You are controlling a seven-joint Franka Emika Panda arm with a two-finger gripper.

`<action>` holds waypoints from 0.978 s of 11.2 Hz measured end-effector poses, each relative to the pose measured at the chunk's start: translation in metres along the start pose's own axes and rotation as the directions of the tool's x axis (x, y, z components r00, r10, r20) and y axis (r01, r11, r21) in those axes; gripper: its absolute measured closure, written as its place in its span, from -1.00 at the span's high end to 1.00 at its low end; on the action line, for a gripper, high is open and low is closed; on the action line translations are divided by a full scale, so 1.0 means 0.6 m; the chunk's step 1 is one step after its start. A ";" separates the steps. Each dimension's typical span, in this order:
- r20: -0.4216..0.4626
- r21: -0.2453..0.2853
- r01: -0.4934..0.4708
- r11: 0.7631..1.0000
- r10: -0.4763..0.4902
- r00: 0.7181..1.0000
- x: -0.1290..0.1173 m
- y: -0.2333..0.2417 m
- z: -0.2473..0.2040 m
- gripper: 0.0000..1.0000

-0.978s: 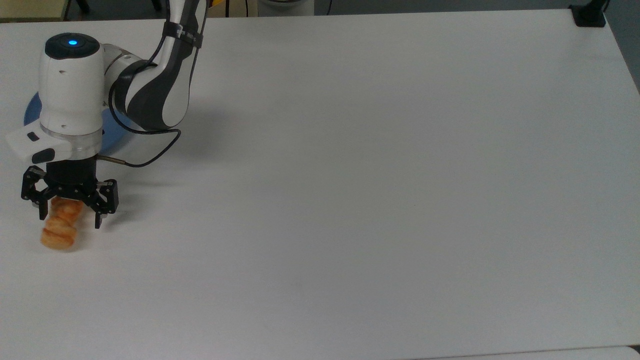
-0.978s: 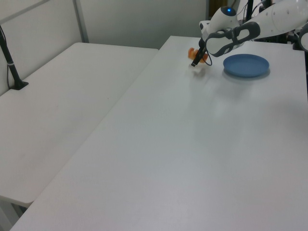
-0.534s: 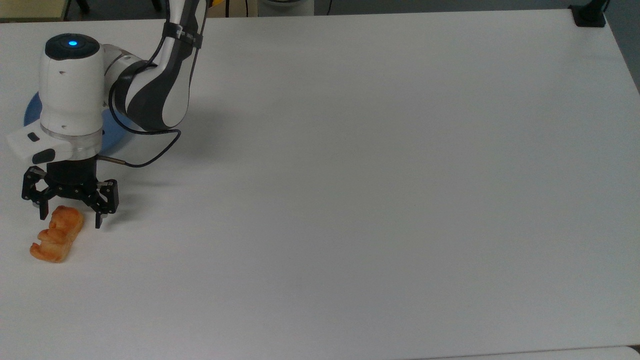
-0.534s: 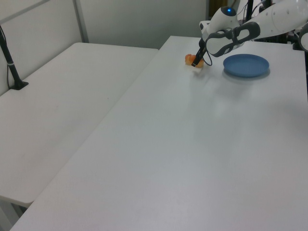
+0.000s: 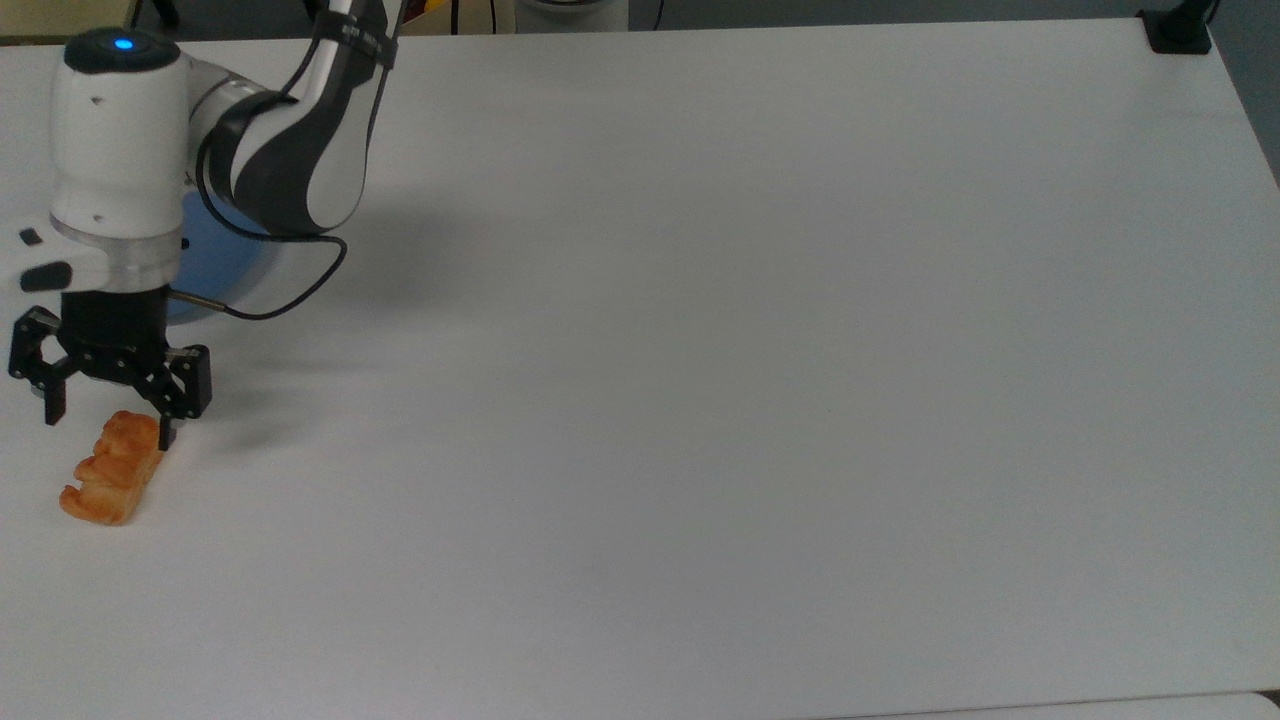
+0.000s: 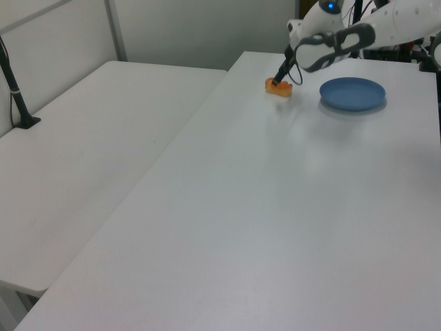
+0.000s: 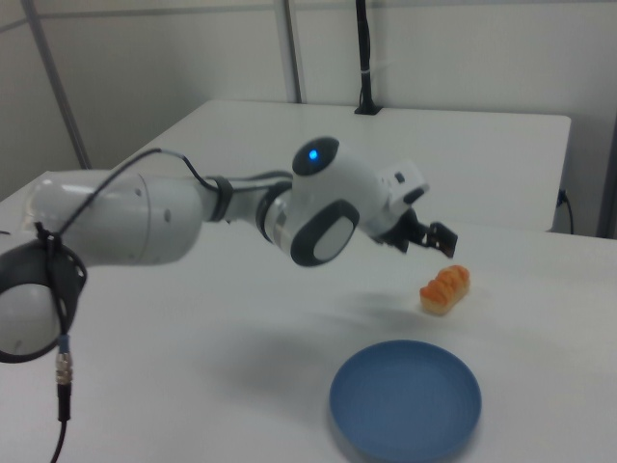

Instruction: Put the bread on the table

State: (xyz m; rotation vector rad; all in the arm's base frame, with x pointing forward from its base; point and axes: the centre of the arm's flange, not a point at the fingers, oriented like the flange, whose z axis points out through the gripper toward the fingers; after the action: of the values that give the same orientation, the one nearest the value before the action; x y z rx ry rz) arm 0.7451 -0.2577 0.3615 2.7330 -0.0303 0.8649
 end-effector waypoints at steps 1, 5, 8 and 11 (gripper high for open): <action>-0.025 0.007 -0.061 0.998 0.061 0.998 0.021 0.012 -0.044 1.00; 0.157 0.163 -0.262 0.951 0.237 0.959 0.035 0.030 -0.260 1.00; 0.348 0.191 -0.344 0.919 0.265 0.899 0.005 -0.001 -0.404 1.00; 0.433 0.256 -0.308 0.916 0.177 0.884 -0.028 -0.089 -0.486 1.00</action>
State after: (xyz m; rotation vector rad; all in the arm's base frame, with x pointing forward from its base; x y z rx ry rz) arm 0.5732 -0.1301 0.5671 3.2227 -0.3586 0.3653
